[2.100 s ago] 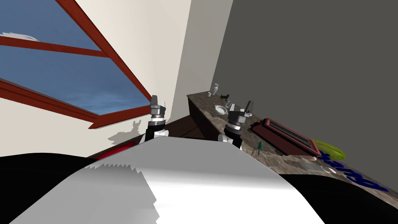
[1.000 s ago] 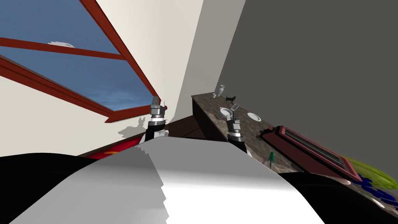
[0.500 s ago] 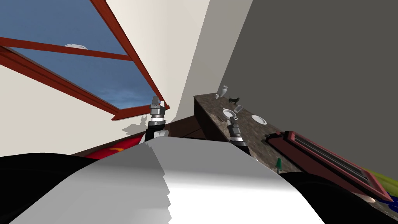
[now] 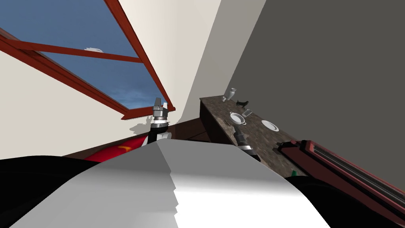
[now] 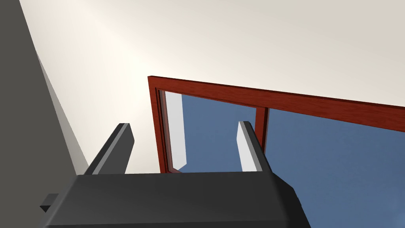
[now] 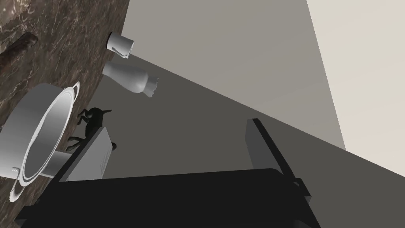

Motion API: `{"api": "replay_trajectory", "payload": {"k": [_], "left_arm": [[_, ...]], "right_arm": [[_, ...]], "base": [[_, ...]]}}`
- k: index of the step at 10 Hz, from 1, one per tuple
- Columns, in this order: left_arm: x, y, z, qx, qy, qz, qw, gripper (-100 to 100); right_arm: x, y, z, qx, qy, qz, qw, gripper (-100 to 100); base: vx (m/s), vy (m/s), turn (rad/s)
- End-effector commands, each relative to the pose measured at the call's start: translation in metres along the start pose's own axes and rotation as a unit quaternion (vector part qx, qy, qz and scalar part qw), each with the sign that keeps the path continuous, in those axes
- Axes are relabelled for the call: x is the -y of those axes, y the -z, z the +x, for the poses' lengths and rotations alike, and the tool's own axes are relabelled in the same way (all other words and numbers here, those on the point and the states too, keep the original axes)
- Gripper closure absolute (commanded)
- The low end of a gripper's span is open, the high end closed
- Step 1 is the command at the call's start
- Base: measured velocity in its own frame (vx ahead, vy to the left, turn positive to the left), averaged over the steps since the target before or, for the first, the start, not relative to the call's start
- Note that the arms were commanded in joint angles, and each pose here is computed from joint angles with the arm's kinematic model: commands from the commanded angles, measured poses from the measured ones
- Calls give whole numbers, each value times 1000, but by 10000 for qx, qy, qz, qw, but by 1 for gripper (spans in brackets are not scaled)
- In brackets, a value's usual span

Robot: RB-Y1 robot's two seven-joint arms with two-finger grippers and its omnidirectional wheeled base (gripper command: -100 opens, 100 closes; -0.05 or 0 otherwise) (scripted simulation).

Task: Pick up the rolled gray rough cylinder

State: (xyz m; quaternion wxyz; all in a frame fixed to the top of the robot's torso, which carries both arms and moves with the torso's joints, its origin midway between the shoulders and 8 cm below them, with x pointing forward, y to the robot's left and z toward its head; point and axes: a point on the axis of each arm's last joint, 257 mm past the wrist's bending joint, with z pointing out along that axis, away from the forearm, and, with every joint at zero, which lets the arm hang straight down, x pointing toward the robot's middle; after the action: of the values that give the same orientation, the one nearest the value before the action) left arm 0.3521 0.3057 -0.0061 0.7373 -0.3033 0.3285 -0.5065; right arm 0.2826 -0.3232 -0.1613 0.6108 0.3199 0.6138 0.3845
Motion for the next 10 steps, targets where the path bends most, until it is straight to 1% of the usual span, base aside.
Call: {"api": "replay_trajectory", "payload": {"k": [1, 2, 3, 4, 5, 6, 7, 8, 9, 10], "left_arm": [[0, 0, 0, 0, 0, 0, 10000, 0], [0, 0, 0, 0, -1, 0, 10000, 0], [0, 0, 0, 0, 0, 0, 10000, 0], [0, 0, 0, 0, -1, 0, 10000, 0], [0, 0, 0, 0, 0, 0, 10000, 0], [0, 0, 0, 0, -1, 0, 10000, 0], [0, 0, 0, 0, 0, 0, 10000, 0], [0, 0, 0, 0, -1, 0, 10000, 0], [0, 0, 0, 0, 0, 0, 10000, 0], [0, 0, 0, 0, -1, -1, 10000, 0]], "right_arm": [[14, 12, 5, -116, 99, 270, 9995, -100], [32, 25, 6, -318, 315, 580, 9973, -100], [35, 30, 7, -334, 309, 655, 9968, -100], [52, 43, 8, -538, 527, 944, 9927, -100], [56, 49, 9, -562, 520, 1030, 9917, -100], [69, 59, 8, -763, 750, 1256, 9863, -100], [75, 69, 9, -799, 734, 1389, 9843, -100], [88, 82, 8, -1014, 965, 1631, 9766, -100], [92, 90, 9, -1043, 951, 1730, 9748, -100], [106, 106, 8, -1268, 1179, 1980, 9648, -100]], "base": [[27, 30, 63], [32, 44, 132], [27, 32, 50], [34, 41, 111], [31, 29, 64], [39, 37, 115], [33, 22, 59], [42, 24, 119], [37, 22, 54], [56, 26, 103]]}}
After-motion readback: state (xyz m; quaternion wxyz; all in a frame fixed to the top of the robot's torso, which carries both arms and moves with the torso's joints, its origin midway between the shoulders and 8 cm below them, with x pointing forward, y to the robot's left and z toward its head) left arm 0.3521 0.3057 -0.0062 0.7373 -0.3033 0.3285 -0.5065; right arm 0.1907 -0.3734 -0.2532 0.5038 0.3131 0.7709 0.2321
